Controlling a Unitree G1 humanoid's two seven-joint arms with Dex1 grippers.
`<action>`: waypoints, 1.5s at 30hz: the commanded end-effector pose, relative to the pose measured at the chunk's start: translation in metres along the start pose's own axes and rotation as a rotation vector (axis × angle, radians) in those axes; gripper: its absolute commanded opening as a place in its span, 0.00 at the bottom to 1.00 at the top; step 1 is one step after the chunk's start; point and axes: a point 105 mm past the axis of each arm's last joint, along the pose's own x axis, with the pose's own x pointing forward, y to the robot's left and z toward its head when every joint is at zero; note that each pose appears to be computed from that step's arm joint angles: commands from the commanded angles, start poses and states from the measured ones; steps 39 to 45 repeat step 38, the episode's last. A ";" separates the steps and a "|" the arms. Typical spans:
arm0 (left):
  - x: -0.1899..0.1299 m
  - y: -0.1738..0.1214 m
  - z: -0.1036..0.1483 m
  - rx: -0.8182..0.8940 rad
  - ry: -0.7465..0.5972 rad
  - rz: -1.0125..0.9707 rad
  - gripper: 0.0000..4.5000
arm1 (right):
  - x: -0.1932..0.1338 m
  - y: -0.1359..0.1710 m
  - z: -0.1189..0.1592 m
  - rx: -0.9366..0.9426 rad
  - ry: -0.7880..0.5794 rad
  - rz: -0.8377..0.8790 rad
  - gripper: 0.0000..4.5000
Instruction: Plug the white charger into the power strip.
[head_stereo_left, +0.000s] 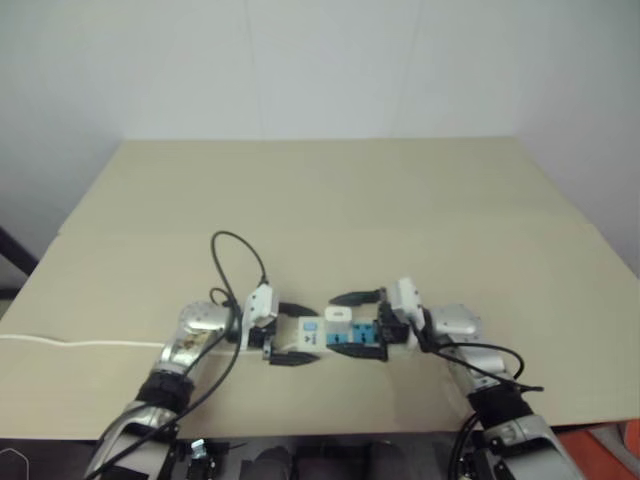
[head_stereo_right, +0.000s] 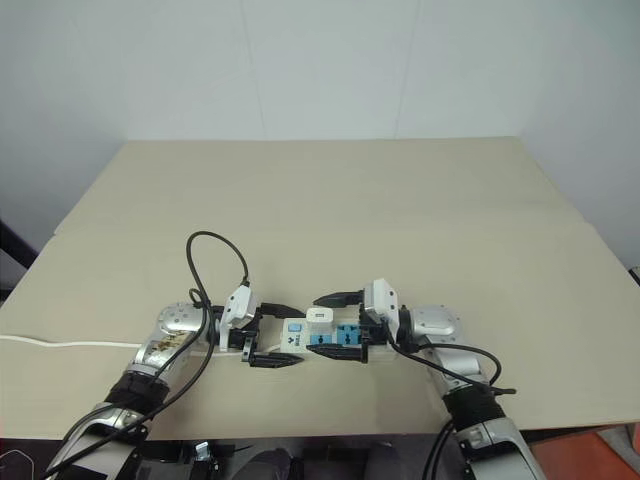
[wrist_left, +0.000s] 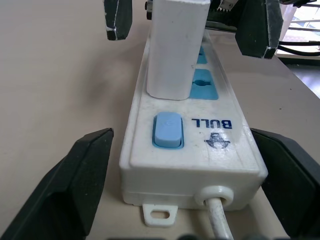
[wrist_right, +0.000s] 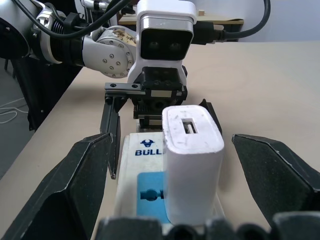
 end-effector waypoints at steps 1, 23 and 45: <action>-0.006 0.005 0.015 0.021 -0.047 0.034 0.99 | -0.007 0.001 0.002 -0.006 0.007 -0.005 1.00; -0.140 -0.038 0.011 -0.095 0.139 0.281 0.99 | -0.157 0.014 0.063 -0.159 0.412 -0.115 1.00; -0.129 -0.032 0.013 -0.090 0.118 0.269 0.99 | -0.161 0.021 0.055 -0.155 0.467 -0.159 1.00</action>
